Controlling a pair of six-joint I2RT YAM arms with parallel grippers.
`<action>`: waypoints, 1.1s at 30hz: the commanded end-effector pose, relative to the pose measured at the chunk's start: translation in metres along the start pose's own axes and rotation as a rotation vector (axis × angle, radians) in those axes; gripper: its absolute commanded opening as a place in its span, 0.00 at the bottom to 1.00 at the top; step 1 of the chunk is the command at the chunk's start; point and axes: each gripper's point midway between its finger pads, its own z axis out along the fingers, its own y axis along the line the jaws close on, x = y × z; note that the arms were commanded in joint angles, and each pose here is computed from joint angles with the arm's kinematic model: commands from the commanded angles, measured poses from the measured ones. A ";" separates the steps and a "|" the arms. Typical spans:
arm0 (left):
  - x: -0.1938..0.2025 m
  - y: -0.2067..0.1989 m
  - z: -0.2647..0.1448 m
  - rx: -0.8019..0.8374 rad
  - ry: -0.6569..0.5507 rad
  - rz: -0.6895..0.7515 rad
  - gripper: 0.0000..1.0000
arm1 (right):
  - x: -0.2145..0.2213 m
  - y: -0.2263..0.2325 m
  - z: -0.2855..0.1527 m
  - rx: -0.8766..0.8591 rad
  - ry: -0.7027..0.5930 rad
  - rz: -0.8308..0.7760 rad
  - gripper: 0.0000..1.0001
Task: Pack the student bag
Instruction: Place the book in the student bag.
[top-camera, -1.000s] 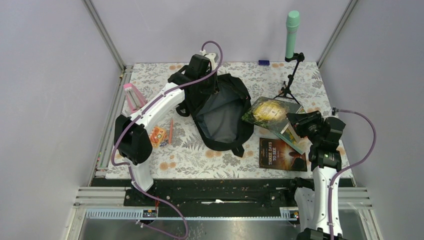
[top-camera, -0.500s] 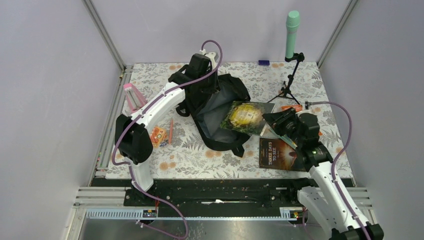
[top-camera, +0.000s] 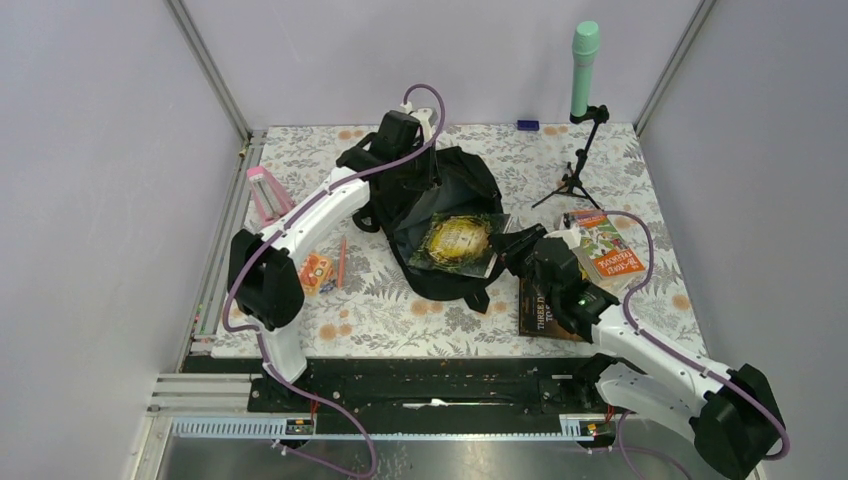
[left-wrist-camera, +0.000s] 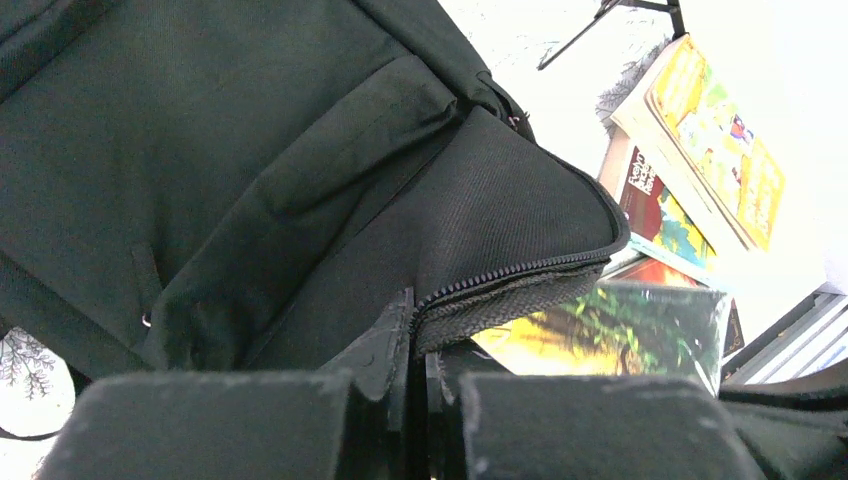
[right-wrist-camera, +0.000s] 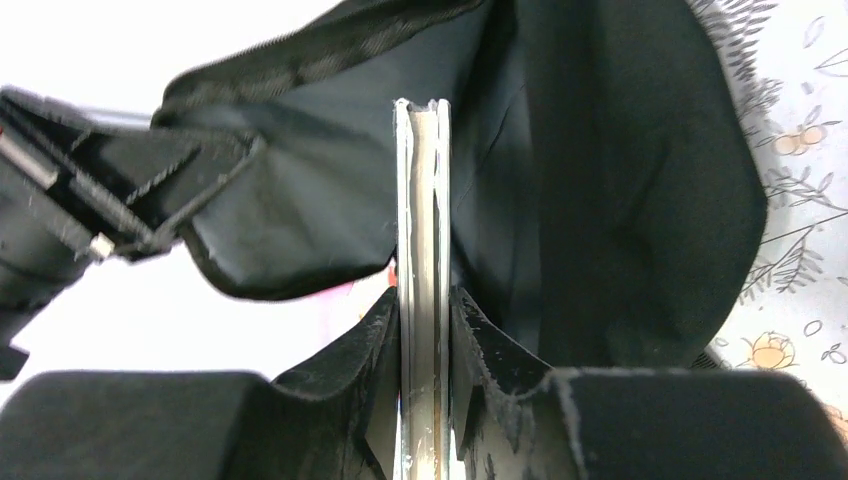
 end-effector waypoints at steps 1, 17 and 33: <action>-0.036 -0.029 -0.040 0.104 -0.153 0.018 0.00 | -0.050 0.032 0.004 -0.105 -0.282 0.172 0.00; -0.015 -0.057 -0.065 0.258 -0.140 0.020 0.00 | -0.070 0.059 0.024 -0.212 -0.403 0.316 0.00; -0.012 -0.084 -0.090 0.374 -0.140 0.032 0.00 | -0.016 0.034 0.101 -0.083 -0.346 0.266 0.00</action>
